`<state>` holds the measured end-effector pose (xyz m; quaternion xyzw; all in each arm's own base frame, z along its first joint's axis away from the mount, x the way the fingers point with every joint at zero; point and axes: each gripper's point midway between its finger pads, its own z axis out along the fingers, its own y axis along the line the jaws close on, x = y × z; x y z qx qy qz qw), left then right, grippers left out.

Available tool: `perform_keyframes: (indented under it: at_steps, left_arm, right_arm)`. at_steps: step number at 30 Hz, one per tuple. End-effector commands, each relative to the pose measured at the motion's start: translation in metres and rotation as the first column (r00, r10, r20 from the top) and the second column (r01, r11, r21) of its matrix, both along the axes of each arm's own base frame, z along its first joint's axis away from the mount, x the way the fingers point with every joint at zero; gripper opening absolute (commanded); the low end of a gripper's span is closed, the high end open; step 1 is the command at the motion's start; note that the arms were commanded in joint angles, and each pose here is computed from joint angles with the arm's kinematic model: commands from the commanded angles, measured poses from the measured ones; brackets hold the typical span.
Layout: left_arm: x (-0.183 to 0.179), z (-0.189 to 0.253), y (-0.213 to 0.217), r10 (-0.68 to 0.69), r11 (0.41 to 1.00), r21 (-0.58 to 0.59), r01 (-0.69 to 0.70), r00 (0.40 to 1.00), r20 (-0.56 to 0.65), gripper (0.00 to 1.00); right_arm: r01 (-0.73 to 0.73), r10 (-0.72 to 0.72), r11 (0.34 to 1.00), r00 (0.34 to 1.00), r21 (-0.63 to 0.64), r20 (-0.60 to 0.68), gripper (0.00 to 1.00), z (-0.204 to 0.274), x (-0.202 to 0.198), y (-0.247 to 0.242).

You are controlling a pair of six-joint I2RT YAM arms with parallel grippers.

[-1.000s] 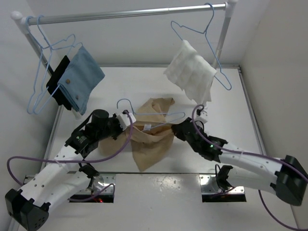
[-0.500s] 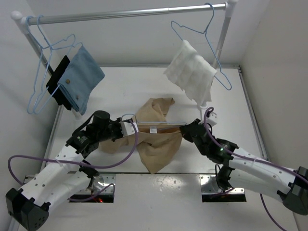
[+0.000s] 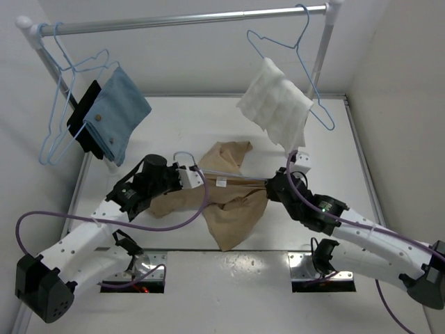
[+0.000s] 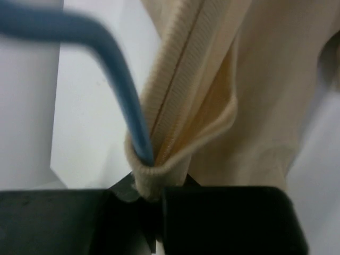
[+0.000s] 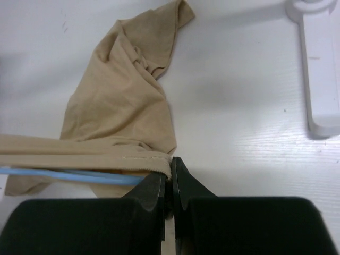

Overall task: Place the t-shirt on the hanger
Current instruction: Place tshirt on hanger

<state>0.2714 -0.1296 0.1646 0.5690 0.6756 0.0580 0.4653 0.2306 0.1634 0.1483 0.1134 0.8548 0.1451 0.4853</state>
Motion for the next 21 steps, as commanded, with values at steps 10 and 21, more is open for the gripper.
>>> perform_keyframes:
  at_steps: [10,21]
  left_arm:
    - [0.009,-0.01,0.086,0.165,0.877,0.435,-0.204,0.978,0.126,0.0]
    - [-0.002,0.02,0.021,0.065,0.982,0.173,-0.073,0.996,0.053,0.0]
  right_arm:
    - [-0.062,0.066,0.845,0.998,-0.53,-0.012,0.0,0.027,0.018,-0.053]
    - [-0.554,0.6,0.738,0.8,-0.385,-0.001,0.0,0.053,0.023,0.075]
